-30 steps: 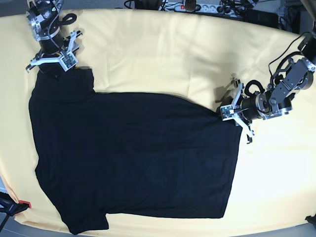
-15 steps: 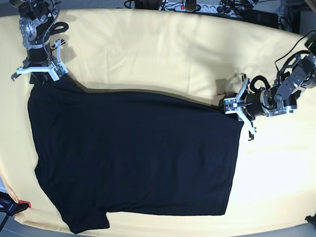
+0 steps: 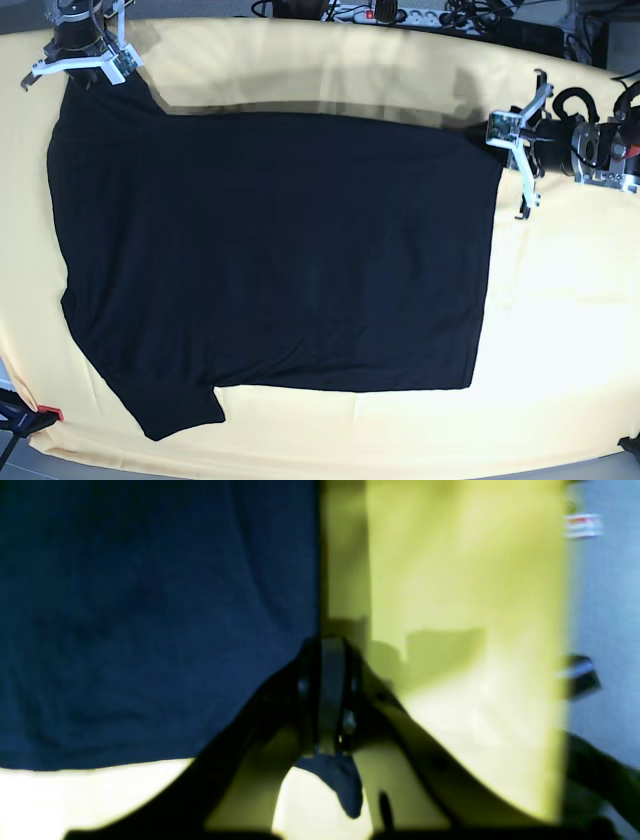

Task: Fold the T-shirt properly
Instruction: 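Lift the shirt edge with both grippers and pull it toward the robot, then lower the held edge with both grippers and release it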

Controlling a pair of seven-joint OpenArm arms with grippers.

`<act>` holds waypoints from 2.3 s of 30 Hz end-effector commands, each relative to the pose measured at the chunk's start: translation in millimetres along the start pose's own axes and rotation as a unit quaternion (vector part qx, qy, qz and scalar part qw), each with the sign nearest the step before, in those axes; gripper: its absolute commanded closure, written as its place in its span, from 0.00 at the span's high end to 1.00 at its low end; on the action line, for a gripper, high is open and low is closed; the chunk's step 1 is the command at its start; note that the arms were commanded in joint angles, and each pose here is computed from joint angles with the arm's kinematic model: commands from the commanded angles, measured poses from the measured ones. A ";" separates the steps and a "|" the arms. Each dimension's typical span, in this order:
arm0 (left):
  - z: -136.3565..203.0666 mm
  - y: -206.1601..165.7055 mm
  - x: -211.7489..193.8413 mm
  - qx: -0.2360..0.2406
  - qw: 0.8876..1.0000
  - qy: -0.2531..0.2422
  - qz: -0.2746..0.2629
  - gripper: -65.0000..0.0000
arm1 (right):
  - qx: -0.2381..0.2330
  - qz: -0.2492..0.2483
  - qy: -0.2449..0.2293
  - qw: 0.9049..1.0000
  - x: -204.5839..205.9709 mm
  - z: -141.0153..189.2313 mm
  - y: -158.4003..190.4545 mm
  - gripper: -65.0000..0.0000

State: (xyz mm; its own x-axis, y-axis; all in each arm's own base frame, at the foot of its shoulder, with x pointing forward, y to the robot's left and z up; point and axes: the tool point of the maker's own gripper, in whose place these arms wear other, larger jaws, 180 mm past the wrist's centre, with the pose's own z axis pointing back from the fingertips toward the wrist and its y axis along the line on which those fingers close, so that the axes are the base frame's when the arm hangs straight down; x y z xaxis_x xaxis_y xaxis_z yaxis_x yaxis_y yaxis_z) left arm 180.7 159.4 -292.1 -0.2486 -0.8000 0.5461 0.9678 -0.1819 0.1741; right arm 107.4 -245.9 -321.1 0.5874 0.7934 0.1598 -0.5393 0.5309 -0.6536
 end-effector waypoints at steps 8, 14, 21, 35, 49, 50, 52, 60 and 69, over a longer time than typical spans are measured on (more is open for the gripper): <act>6.6 -61.0 26.6 -0.077 0.997 -0.019 -0.003 0.00 | 0.049 0.019 0.066 0.996 -41.5 26.5 29.4 0.00; 2.6 -85.1 18.7 -0.109 0.994 0.027 -0.009 0.00 | 0.058 0.029 0.058 0.996 -46.6 37.3 38.1 0.00; 0.9 -67.9 1.2 -0.062 0.994 0.088 -0.036 0.00 | -0.052 0.068 -0.057 0.995 2.4 23.4 -10.6 0.00; -8.0 37.5 19.1 0.224 0.964 0.091 -0.115 0.00 | -0.102 0.076 -0.253 0.959 106.2 4.8 -83.9 0.00; -17.4 109.2 -11.9 0.346 0.930 0.103 -0.067 0.00 | -0.017 -0.014 -0.248 0.968 105.1 -75.9 -102.8 0.00; -19.8 109.9 -11.4 0.347 0.930 0.101 -0.065 0.00 | -0.017 -0.020 -0.248 0.969 105.7 -79.4 -104.9 0.00; -25.1 110.2 -10.7 0.345 0.932 0.095 -0.061 0.00 | -0.023 -0.035 -0.246 0.968 106.8 -85.1 -111.4 0.00; -30.2 112.9 -10.3 0.346 0.932 0.090 -0.067 0.54 | -0.069 -0.073 -0.253 0.962 113.5 -87.5 -138.9 0.50; -10.3 120.3 -22.6 0.370 0.919 0.114 -0.068 0.66 | -0.049 -0.061 -0.205 0.976 101.6 -91.2 -129.5 0.67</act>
State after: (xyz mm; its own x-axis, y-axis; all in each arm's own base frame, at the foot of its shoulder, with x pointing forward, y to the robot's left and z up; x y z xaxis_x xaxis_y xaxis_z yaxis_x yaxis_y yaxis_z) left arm 296.2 147.4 -305.5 -0.2546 -0.9141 0.3156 0.6489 0.0805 0.7566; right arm 284.1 -259.5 -303.8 0.3766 0.7778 0.5031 -0.4366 0.6281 -0.6442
